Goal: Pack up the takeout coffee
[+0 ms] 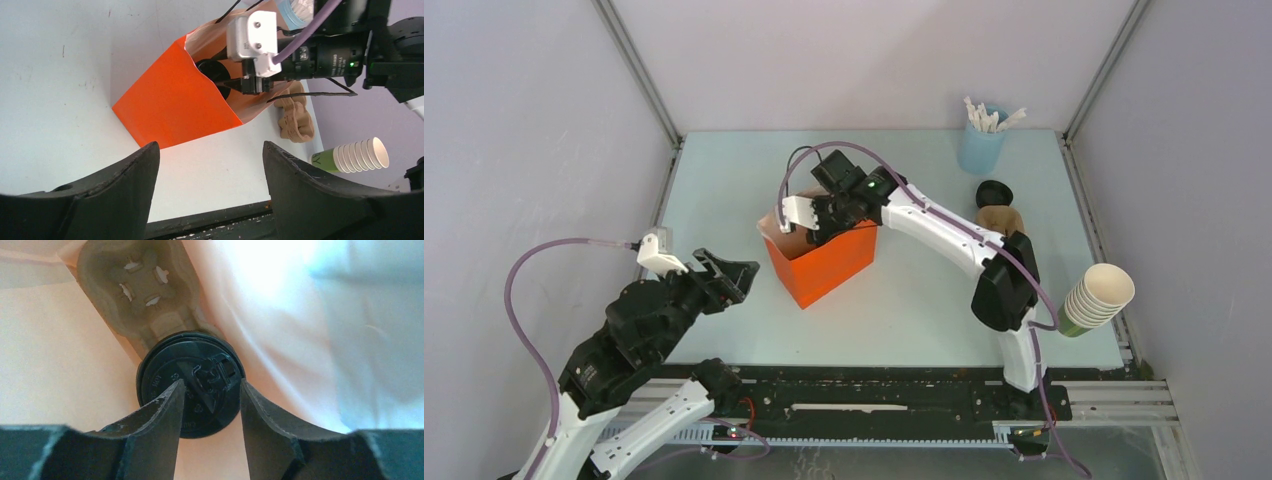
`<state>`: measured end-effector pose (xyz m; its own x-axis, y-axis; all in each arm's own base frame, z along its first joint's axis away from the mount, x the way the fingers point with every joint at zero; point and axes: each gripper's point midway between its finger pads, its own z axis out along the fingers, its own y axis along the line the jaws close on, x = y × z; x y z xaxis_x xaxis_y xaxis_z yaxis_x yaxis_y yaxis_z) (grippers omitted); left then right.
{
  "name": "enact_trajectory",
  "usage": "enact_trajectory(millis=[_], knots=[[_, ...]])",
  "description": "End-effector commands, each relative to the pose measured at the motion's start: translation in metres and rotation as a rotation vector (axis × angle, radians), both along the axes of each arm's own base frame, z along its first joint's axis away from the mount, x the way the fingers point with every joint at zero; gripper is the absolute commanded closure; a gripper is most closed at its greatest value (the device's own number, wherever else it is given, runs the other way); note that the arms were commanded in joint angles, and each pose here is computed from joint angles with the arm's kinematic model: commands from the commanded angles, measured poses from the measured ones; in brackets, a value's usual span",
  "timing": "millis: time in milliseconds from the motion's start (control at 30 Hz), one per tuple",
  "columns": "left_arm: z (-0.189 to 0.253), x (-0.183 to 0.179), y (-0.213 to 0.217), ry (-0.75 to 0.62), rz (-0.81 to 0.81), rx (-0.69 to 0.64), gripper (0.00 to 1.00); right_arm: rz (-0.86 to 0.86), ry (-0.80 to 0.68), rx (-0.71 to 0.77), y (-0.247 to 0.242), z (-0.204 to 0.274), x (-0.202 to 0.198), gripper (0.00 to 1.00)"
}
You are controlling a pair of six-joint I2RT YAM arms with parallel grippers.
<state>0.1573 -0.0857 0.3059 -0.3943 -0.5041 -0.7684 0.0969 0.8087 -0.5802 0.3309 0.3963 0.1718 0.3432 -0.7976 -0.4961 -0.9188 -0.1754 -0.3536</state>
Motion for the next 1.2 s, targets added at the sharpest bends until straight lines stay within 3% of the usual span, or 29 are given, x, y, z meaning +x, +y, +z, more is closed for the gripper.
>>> enact_trajectory(millis=[0, 367, 567, 700, 833, 1000, 1167], knots=[[0.0, 0.003, -0.006, -0.008, -0.022, 0.002, 0.2, -0.022, -0.077, 0.086, -0.004, 0.06, -0.006, 0.46], [-0.001, 0.003, -0.011, -0.005, -0.043, 0.001, 0.2, -0.12, -0.205, 0.286, -0.015, 0.155, -0.014, 0.28], [0.002, 0.002, -0.012, -0.018, -0.055, -0.001, 0.2, -0.162, -0.216, 0.355, -0.029, 0.194, -0.031, 0.27], [0.008, 0.002, -0.011, -0.046, -0.065, 0.016, 0.19, -0.417, -0.239, 0.628, -0.062, 0.259, -0.019, 0.23], [0.019, 0.003, -0.01, -0.096, -0.093, 0.076, 0.17, -0.832, -0.335, 0.906, -0.134, 0.299, 0.022, 0.18], [0.05, 0.0, -0.007, -0.213, -0.128, 0.112, 0.12, -1.228, -0.332, 1.073, -0.222, 0.288, 0.068, 0.19], [0.088, 0.0, 0.004, -0.333, -0.1, 0.138, 0.08, -1.512, -0.311, 1.09, -0.304, 0.253, 0.122, 0.2]])
